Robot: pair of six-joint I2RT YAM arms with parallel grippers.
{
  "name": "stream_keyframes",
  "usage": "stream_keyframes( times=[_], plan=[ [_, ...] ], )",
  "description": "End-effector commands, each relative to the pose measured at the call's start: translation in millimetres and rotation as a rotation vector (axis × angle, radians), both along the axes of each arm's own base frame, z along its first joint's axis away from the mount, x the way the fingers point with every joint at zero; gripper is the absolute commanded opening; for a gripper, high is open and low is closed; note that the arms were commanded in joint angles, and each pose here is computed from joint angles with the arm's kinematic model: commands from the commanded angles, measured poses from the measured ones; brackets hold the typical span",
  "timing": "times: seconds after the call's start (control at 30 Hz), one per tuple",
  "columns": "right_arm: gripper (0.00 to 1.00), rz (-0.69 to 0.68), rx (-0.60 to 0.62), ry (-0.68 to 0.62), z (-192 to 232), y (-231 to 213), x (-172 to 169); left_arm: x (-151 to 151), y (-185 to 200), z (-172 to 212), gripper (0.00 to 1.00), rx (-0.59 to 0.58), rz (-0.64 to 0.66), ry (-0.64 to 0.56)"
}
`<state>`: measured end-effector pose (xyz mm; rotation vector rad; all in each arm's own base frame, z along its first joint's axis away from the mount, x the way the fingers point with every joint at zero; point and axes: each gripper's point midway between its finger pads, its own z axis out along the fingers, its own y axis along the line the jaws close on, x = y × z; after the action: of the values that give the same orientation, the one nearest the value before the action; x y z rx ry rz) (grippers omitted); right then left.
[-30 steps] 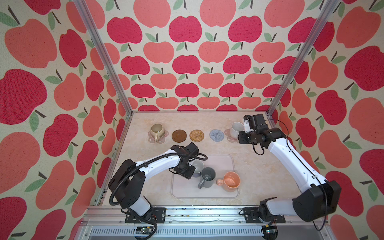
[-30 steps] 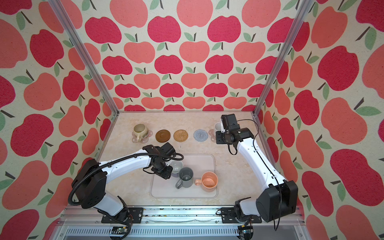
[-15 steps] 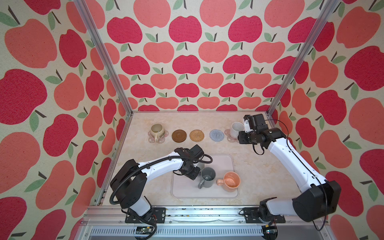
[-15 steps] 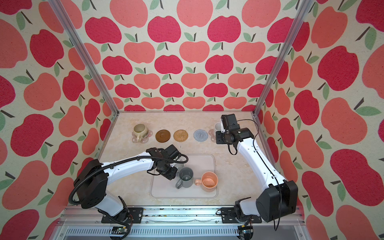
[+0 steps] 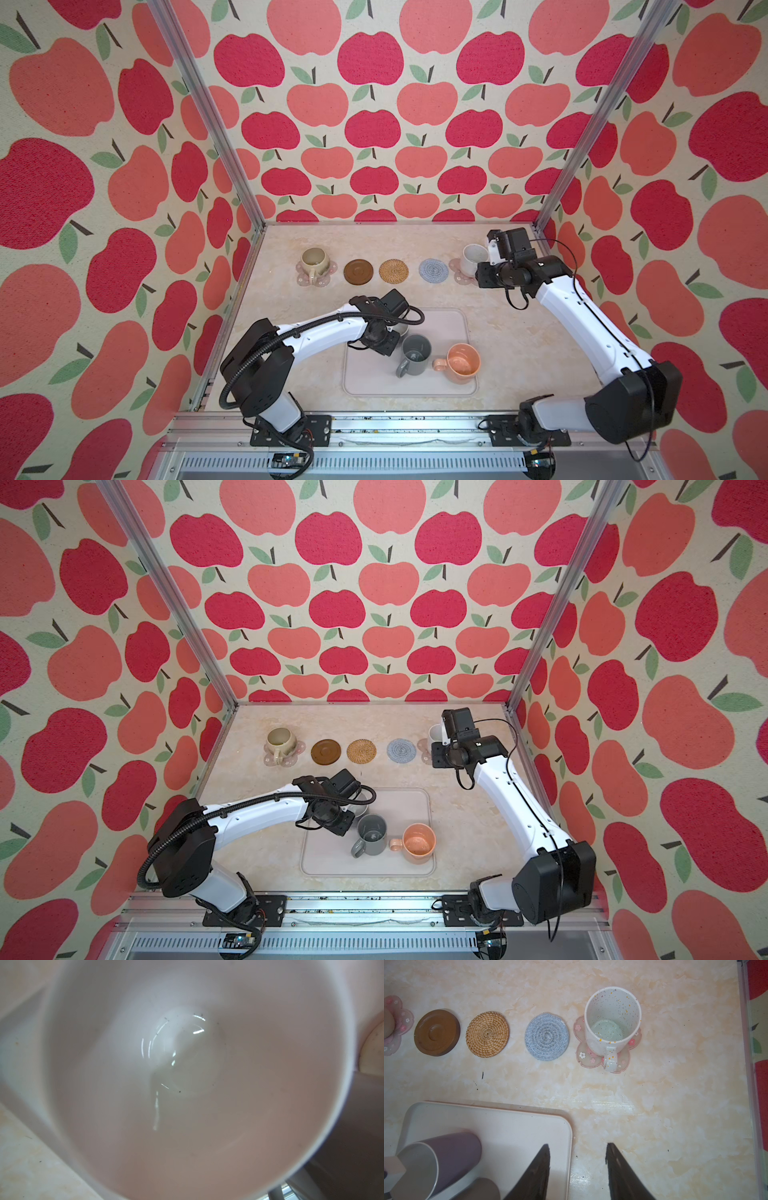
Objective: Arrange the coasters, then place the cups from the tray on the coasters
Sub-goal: 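Carry the lavender mug with the left gripper toward the brown wooden coaster, then lower the lavender mug onto the brown wooden coaster with the left gripper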
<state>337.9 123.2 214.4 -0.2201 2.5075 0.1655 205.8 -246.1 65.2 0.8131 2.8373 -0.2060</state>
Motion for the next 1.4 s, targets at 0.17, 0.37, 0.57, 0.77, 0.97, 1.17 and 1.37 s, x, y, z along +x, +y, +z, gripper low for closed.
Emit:
stream_keyframes(
  times=[0.17,0.37,0.57,0.77,0.97,1.17,1.37],
  plan=[
    [0.47,0.012,-0.008,0.001,0.1,1.7,-0.7,9.4,8.5,1.6,0.1,0.045,0.028,-0.059],
    [0.47,0.015,-0.01,0.0,-1.4,2.2,-0.2,15.7,9.9,15.1,0.0,0.068,0.02,-0.09],
    [0.47,0.018,-0.024,-0.004,-1.0,0.2,-0.6,23.6,10.0,27.6,0.0,0.085,0.026,-0.109],
    [0.47,0.018,-0.04,-0.015,0.8,-2.6,0.0,41.7,16.4,44.0,0.0,0.075,0.061,-0.142],
    [0.47,0.02,-0.054,-0.024,2.5,-4.0,1.5,75.7,35.3,61.8,0.0,0.071,0.134,-0.185],
    [0.47,0.022,-0.072,-0.033,5.2,-6.4,3.6,117.3,52.9,74.6,0.0,0.094,0.185,-0.237],
    [0.47,0.02,-0.105,-0.039,7.9,-12.1,3.7,151.1,66.9,78.8,0.0,0.117,0.212,-0.256]
  ],
)
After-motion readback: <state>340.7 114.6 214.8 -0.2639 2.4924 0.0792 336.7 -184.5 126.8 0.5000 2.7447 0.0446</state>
